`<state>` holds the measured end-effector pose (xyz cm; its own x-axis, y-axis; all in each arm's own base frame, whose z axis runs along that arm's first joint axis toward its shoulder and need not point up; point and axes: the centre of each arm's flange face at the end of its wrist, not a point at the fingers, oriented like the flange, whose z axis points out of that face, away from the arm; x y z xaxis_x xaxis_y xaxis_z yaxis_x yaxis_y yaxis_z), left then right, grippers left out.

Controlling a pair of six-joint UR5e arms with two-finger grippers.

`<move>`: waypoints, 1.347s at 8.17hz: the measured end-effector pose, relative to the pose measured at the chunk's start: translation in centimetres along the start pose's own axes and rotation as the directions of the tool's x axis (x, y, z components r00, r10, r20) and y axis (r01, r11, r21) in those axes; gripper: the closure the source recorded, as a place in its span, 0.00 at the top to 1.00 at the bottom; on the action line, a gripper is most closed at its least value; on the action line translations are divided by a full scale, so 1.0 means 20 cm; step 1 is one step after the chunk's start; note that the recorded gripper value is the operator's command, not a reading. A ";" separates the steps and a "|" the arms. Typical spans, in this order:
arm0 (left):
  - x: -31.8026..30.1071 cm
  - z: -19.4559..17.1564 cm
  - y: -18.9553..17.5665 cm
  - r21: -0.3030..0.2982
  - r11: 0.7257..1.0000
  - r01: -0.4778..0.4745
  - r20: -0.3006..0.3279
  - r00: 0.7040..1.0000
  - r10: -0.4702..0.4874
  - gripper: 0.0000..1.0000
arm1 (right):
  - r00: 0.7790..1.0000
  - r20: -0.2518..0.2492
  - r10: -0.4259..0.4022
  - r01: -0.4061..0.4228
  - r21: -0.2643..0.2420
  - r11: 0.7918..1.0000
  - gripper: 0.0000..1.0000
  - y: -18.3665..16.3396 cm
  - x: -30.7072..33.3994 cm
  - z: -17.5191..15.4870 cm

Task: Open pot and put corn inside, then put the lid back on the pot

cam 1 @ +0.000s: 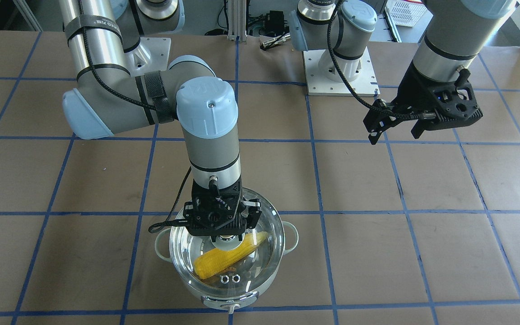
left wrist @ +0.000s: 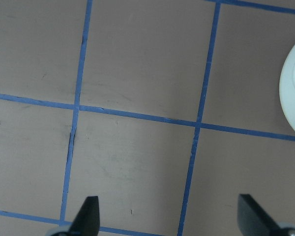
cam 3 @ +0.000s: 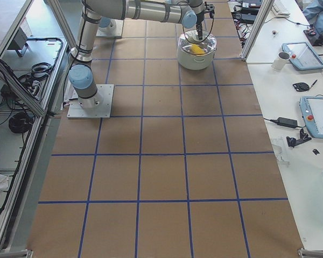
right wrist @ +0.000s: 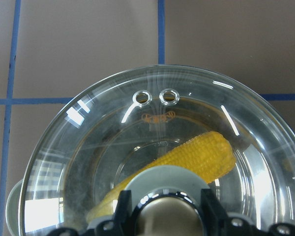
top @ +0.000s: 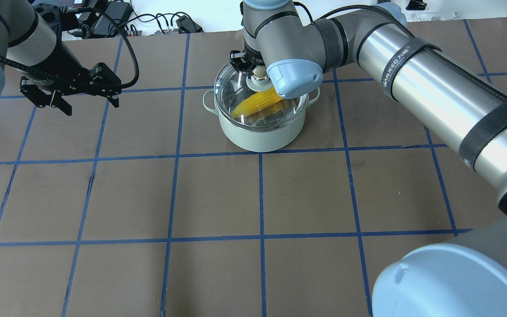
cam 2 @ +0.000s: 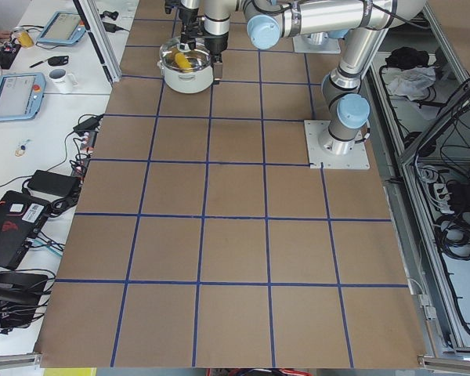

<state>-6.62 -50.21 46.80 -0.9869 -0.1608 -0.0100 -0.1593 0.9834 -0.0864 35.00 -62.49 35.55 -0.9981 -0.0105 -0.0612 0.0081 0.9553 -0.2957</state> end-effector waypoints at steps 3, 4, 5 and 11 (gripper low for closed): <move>0.11 -0.03 0.06 0.005 0.999 -0.047 -0.008 0.999 0.047 1.00 | 1.000 0.003 -0.003 0.003 0.011 1.000 0.19 0.00 0.00 0.00; 0.14 -0.05 0.07 0.008 0.999 -0.054 -0.025 0.998 0.054 1.00 | 1.000 0.004 -0.004 0.004 0.011 1.000 0.19 0.00 0.00 0.01; 0.15 -0.06 0.08 0.014 0.998 -0.056 -0.036 0.998 0.057 1.00 | 1.000 0.004 -0.005 0.005 0.012 1.000 0.19 0.00 0.00 0.01; 0.15 -0.01 0.07 -0.007 0.999 -0.052 -0.049 0.997 0.052 1.00 | 1.000 -0.001 -0.031 0.031 0.006 0.999 0.19 0.00 0.02 0.05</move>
<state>-9.87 -49.39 46.92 -0.9938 -0.1054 0.0342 -0.1078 0.9911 -0.0787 34.63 -62.70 34.62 -0.9979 -0.0402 -0.0511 -0.0229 0.9526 -0.3033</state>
